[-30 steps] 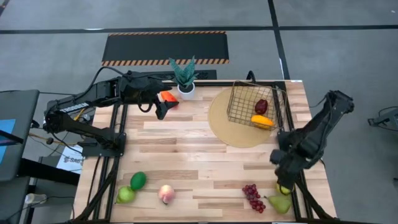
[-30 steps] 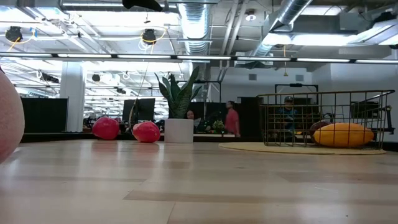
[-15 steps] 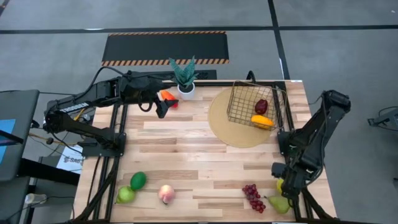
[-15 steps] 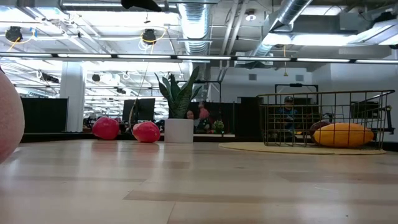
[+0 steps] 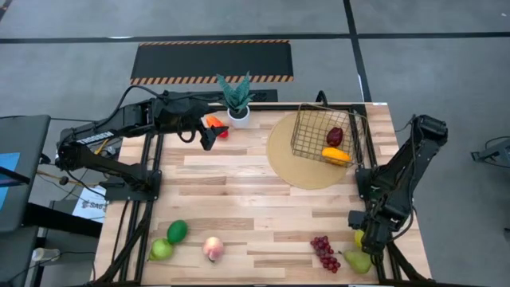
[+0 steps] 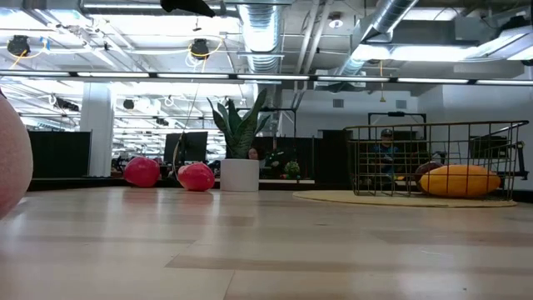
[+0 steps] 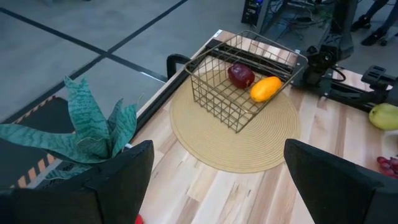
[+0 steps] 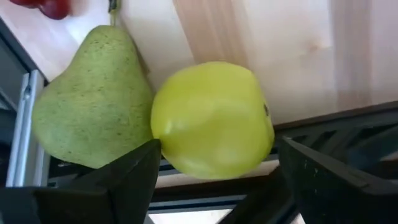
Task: Build produce basket
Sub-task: Put the green apple into the wire basket
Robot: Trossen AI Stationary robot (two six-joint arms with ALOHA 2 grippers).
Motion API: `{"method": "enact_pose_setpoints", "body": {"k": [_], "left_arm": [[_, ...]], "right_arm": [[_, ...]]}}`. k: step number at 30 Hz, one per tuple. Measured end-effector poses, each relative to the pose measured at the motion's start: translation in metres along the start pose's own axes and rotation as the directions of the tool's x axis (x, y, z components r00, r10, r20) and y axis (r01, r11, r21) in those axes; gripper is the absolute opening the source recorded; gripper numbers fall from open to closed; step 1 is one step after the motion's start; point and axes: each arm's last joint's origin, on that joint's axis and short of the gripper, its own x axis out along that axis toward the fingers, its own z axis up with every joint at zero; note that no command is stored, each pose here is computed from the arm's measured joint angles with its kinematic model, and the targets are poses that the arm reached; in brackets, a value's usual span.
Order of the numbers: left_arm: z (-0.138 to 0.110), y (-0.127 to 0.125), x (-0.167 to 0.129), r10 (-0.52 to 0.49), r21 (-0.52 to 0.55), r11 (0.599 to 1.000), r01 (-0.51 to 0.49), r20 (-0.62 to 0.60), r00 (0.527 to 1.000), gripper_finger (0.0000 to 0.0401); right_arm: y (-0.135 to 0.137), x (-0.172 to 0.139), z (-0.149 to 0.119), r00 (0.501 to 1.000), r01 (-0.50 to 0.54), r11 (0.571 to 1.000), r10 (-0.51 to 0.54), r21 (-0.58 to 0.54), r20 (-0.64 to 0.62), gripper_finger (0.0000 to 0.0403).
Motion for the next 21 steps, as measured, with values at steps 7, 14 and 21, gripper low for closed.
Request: {"method": "enact_pose_setpoints", "body": {"k": [7, 14, 21], "left_arm": [[0.000, 0.000, 0.000, 0.003, 0.000, 1.000, -0.003, 0.000, 1.000, 0.0348], [0.000, 0.000, 0.000, 0.003, 0.006, 1.000, -0.003, 0.000, 1.000, 0.0348], [0.000, 0.000, 0.000, 0.003, 0.010, 1.000, -0.003, 0.000, 1.000, 0.0348]], "right_arm": [[-0.005, 0.011, 0.002, 1.000, -0.009, 1.000, 0.009, -0.002, -0.004, 0.0343], [-0.010, 0.018, 0.004, 1.000, -0.011, 1.000, 0.011, 0.006, -0.005, 0.0335], [-0.013, 0.017, 0.009, 1.000, -0.006, 0.999, 0.006, 0.053, -0.009, 0.0284]]}}
